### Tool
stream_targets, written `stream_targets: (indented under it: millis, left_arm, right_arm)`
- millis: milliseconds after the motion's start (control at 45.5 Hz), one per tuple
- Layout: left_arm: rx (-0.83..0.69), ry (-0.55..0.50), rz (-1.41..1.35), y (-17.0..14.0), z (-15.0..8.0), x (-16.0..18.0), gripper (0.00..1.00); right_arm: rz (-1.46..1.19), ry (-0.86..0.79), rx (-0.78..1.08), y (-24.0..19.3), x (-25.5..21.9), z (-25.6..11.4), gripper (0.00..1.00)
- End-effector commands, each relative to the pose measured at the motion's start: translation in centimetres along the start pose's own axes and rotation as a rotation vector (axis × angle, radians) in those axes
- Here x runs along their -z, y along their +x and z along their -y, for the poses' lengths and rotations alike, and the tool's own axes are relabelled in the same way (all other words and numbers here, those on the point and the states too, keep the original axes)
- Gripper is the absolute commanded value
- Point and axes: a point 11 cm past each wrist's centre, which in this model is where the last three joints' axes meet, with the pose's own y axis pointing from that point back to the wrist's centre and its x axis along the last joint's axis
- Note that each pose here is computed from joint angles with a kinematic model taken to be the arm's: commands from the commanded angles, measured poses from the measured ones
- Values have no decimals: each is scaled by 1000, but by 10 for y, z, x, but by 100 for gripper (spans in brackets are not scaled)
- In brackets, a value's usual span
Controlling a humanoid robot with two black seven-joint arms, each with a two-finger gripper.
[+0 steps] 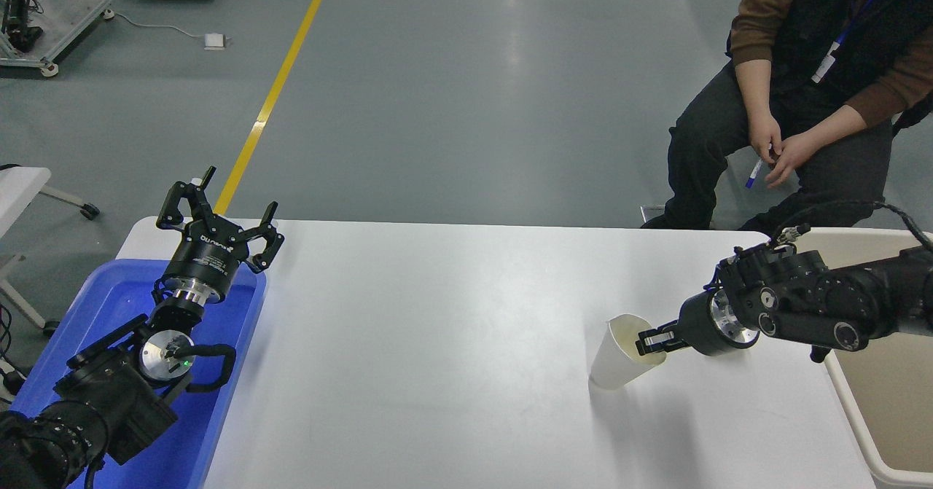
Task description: Dispose of the paper cup in the dustbin
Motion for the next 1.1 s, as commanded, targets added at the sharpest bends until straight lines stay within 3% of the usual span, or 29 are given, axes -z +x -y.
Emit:
stream_targets:
  millis: [0, 549, 1077]
  left_arm:
    - [-1, -1, -1, 0, 0, 0, 100]
    - [-1, -1, -1, 0, 0, 0, 100]
    - [-2, -1, 1, 1, 0, -1, 100]
  right_arm:
    - [-15, -9, -22, 22, 1, -36, 0]
    - [-96, -103, -123, 95, 17, -178, 0]
    - [-87, -185, -184, 109, 11, -246, 0]
